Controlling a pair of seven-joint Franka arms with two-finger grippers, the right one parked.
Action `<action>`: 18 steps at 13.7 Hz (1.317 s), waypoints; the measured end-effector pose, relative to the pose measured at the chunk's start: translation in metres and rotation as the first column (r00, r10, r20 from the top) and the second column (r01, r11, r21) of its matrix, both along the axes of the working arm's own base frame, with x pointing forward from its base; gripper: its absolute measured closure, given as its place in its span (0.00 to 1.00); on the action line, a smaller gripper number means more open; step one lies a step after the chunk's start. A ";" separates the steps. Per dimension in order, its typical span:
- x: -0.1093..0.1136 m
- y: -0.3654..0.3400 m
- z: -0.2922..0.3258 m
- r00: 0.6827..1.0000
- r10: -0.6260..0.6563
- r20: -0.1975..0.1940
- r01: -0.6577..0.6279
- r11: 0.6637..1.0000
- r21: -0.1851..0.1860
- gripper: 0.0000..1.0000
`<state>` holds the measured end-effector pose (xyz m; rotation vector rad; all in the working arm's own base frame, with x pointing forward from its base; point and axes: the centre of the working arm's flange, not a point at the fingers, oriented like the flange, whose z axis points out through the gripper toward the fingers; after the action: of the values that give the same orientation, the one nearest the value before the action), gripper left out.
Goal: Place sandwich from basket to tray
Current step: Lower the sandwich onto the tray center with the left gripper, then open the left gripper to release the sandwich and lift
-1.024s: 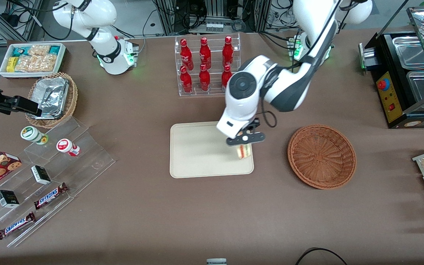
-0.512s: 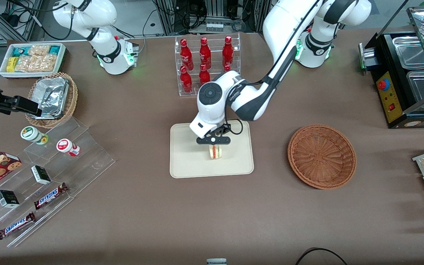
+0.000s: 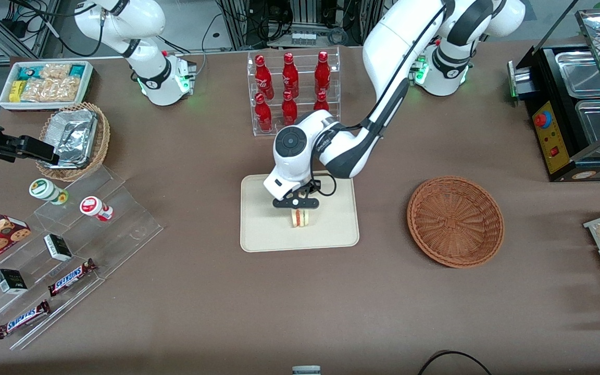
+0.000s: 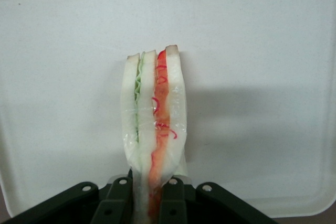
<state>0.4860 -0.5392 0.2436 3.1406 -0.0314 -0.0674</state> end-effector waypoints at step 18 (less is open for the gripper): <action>0.031 0.038 0.155 0.979 0.181 0.089 -0.182 0.983 0.005 0.00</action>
<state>0.5167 -0.5010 0.3985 3.1399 0.2571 0.0709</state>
